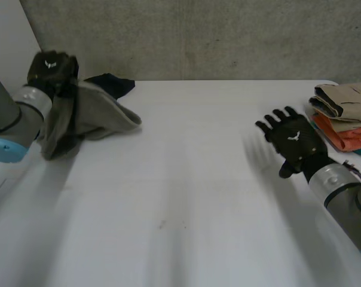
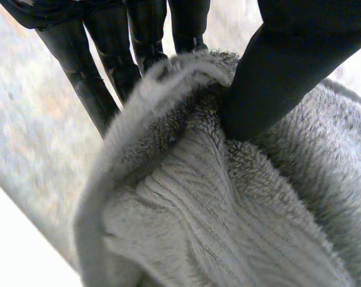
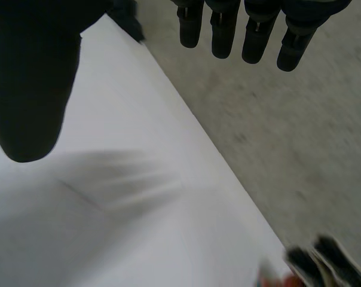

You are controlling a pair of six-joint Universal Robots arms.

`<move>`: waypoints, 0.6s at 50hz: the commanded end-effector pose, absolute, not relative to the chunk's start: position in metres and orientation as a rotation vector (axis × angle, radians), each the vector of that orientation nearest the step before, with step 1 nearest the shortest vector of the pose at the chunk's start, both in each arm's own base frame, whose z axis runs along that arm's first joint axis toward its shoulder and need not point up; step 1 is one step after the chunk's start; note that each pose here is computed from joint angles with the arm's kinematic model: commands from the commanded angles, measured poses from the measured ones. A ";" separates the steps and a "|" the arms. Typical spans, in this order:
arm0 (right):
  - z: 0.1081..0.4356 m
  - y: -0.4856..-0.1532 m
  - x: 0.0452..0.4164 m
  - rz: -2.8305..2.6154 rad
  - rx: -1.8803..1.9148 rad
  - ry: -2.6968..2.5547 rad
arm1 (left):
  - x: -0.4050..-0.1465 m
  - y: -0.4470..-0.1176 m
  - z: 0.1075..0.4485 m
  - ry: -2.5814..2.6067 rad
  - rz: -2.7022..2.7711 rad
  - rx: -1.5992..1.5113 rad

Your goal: Fold the laundry.

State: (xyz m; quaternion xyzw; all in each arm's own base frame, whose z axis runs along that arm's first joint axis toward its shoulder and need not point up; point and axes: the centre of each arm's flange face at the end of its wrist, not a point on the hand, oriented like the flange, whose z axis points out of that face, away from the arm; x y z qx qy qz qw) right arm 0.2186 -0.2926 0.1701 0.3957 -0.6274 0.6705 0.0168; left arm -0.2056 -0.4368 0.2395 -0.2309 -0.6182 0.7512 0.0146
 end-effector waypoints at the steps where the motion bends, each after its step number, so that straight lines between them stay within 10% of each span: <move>1: 0.207 -0.310 0.215 2.077 0.848 -2.271 | -0.264 -0.361 0.278 -1.775 2.157 -0.662; 16: 0.212 -0.295 0.217 1.945 0.353 -2.924 | -0.373 -0.270 0.278 -1.647 1.932 -0.643; 30: 0.167 -0.252 0.278 1.629 0.319 -3.512 | -0.373 -0.257 0.247 -1.748 1.846 -0.685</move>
